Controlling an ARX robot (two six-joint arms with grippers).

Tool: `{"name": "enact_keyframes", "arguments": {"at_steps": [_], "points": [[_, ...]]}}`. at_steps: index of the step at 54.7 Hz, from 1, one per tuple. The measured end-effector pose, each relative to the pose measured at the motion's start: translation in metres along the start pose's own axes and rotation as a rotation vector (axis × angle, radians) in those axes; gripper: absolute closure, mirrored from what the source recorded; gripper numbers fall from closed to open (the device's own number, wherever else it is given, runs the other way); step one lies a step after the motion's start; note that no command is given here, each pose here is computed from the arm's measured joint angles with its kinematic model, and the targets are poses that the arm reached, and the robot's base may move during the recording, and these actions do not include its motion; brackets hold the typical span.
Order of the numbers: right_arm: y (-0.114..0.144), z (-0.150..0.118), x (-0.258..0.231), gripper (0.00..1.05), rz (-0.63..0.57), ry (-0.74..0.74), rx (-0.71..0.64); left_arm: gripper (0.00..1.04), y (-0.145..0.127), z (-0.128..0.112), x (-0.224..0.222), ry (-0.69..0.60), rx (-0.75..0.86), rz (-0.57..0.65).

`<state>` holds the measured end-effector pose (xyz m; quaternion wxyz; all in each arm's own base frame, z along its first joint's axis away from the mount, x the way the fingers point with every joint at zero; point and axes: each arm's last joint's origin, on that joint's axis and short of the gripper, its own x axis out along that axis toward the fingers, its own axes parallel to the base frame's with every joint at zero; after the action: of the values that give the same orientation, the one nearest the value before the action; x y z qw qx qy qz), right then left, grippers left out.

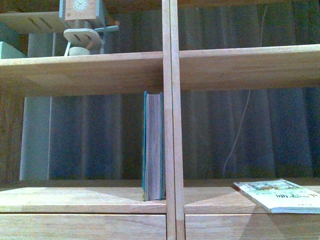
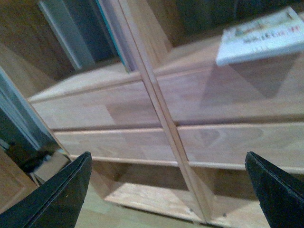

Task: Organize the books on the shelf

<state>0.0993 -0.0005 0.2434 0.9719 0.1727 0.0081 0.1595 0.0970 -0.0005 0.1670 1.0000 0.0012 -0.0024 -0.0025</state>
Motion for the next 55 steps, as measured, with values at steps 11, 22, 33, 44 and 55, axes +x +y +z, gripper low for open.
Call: {"name": "enact_keyframes", "arguments": {"at_steps": [11,22,33,44,55], "points": [[0.009,0.045,0.048,0.07,0.119,0.067,0.369,0.07,0.0,0.0,0.0,0.0,0.0,0.0],[-0.004,0.041,0.145,0.07,0.012,0.11,0.726,0.07,0.0,0.0,0.0,0.0,0.0,0.0],[-0.025,0.02,0.197,0.07,-0.116,0.106,0.843,0.07,0.0,0.0,0.0,0.0,0.0,0.0],[-0.047,0.012,0.223,0.07,-0.215,0.068,0.9,0.07,0.0,0.0,0.0,0.0,0.0,0.0],[-0.07,0.013,0.235,0.07,-0.294,-0.017,0.973,0.07,0.0,0.0,0.0,0.0,0.0,0.0]]}}
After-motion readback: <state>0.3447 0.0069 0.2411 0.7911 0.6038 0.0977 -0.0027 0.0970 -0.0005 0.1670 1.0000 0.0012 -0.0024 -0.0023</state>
